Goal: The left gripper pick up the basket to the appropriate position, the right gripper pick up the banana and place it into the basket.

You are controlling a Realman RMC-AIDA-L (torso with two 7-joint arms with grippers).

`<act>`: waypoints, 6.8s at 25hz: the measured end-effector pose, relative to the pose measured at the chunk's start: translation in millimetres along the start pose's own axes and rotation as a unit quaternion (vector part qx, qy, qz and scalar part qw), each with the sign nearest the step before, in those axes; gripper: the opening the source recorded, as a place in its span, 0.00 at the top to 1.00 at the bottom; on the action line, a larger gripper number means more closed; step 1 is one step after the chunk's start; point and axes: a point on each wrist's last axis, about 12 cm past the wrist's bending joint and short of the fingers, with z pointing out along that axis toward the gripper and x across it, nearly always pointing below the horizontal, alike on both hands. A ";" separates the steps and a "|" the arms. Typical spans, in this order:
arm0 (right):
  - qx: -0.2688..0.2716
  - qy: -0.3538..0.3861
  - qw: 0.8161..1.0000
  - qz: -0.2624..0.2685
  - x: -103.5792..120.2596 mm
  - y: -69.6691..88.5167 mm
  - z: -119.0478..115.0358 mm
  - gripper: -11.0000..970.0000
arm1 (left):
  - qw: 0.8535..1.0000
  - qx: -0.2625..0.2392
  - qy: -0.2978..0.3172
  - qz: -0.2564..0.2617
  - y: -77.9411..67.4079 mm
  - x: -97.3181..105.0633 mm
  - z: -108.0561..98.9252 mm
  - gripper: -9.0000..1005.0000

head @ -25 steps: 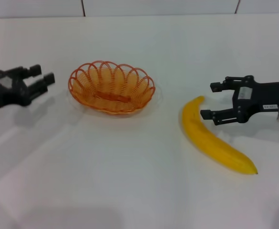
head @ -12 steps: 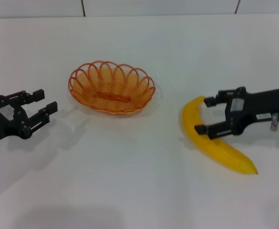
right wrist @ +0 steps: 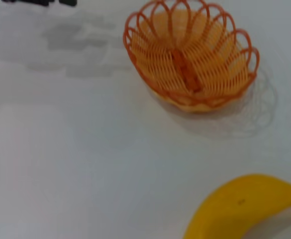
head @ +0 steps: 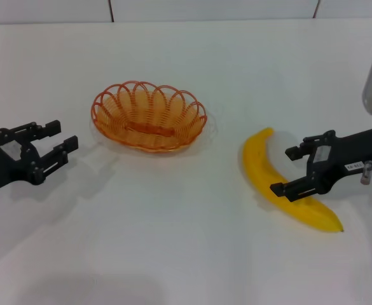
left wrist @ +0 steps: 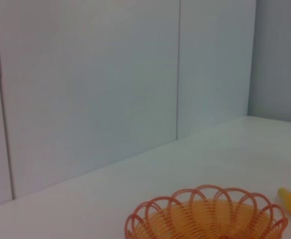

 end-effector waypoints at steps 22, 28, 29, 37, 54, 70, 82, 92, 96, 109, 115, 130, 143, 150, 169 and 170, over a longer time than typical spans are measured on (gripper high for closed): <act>-0.028 0.036 0.999 0.016 1.5 -9.0 21.4 0.09 | 1.000 0.002 0.003 -0.001 0.2 -0.1 5.6 0.54; -0.024 0.040 0.999 0.021 2.5 -11.6 23.3 0.09 | 1.000 0.003 0.004 -0.001 0.0 0.2 5.8 0.54; -0.023 0.042 0.999 0.022 3.1 -11.9 23.3 0.09 | 1.000 0.003 0.004 0.000 -0.1 0.2 5.9 0.54; -0.023 0.045 0.999 0.020 2.0 -12.8 24.5 0.10 | 1.000 0.007 0.006 -0.002 -0.4 -0.3 9.1 0.54; -0.022 0.046 0.998 0.042 0.2 -15.0 26.4 0.31 | 1.000 0.003 0.013 -0.001 0.8 0.8 10.3 0.54; -0.012 -0.055 0.998 -0.005 -40.4 -14.7 -0.2 0.50 | 0.999 -0.010 0.040 -0.015 0.8 11.3 10.5 0.54; 0.003 -0.110 0.985 -0.136 -119.6 3.5 40.0 0.50 | 0.999 0.000 0.036 -0.009 1.1 6.5 19.8 0.54; 0.042 -0.101 0.979 -0.171 -145.4 10.1 88.3 0.50 | 0.999 0.009 0.033 -0.003 1.6 0.9 28.0 0.54; 0.044 -0.091 0.980 -0.174 -145.1 11.2 98.1 0.50 | 0.999 0.014 0.032 -0.006 0.5 0.4 31.8 0.54; 0.050 -0.106 0.979 -0.167 -146.5 11.8 100.4 0.49 | 0.999 0.013 0.032 -0.009 0.9 0.9 31.5 0.54; 0.052 -0.121 0.977 -0.166 -143.3 12.7 92.2 0.31 | 0.999 0.009 0.035 -0.012 0.3 4.4 27.2 0.54; -0.027 -0.221 0.972 -0.073 -48.3 -21.7 36.6 0.09 | 0.999 -0.002 0.039 -0.009 1.1 7.3 26.5 0.54; -0.027 -0.226 0.974 0.004 18.2 -28.6 38.6 0.09 | 0.999 -0.005 0.037 -0.011 1.2 7.1 26.7 0.54; -0.028 -0.219 0.975 0.012 28.8 -25.4 42.3 0.09 | 0.999 0.004 0.032 -0.005 0.1 3.6 31.2 0.54; -0.026 -0.218 0.975 0.014 32.4 -26.0 41.7 0.09 | 0.999 0.003 0.036 -0.012 -1.7 7.1 31.2 0.54; -0.026 -0.218 0.975 0.014 32.4 -26.0 41.7 0.09 | 0.999 0.003 0.036 -0.012 -1.6 7.1 31.2 0.54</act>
